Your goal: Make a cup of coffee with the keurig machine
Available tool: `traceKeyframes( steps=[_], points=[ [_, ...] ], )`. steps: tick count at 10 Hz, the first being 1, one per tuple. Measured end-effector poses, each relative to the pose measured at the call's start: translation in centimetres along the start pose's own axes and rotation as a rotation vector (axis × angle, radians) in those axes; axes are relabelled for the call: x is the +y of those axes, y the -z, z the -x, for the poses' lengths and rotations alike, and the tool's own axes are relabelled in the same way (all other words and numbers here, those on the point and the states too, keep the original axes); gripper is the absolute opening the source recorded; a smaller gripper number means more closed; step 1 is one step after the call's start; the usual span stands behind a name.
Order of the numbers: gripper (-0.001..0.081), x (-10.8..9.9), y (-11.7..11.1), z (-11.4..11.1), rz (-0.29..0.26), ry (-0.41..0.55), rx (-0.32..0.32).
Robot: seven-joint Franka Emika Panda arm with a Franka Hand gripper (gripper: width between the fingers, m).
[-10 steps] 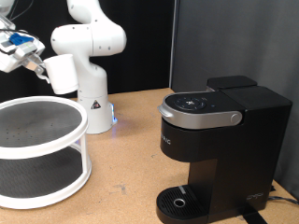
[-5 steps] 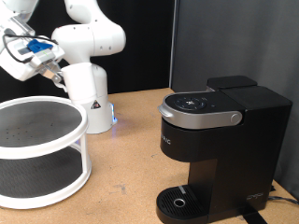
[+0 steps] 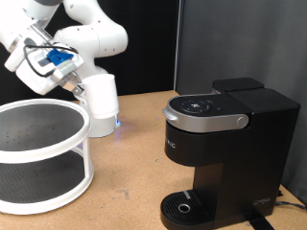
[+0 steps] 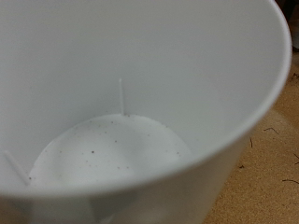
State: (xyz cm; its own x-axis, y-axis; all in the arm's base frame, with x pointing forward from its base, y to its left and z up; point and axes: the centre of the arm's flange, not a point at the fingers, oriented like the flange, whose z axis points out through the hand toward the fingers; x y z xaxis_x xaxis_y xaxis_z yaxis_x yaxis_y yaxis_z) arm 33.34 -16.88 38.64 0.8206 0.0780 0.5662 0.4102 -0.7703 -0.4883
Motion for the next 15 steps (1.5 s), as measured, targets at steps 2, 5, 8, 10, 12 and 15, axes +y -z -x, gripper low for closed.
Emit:
traceKeyframes(
  steps=[2,5,8,10,12,15],
  points=[
    [0.0069,-0.2,-1.6,-1.1,0.003,0.000,-0.002],
    [0.0069,-0.1,-2.0,-1.2,-0.002,-0.006,-0.008],
    [0.0069,0.0,-3.3,-0.3,0.030,-0.013,-0.029],
    [0.0069,0.3,-4.7,0.3,0.061,-0.020,-0.052],
    [0.0069,0.4,-6.3,0.5,0.078,-0.028,-0.068],
    [0.0069,0.5,-8.4,0.8,0.078,-0.075,-0.066]
  ],
)
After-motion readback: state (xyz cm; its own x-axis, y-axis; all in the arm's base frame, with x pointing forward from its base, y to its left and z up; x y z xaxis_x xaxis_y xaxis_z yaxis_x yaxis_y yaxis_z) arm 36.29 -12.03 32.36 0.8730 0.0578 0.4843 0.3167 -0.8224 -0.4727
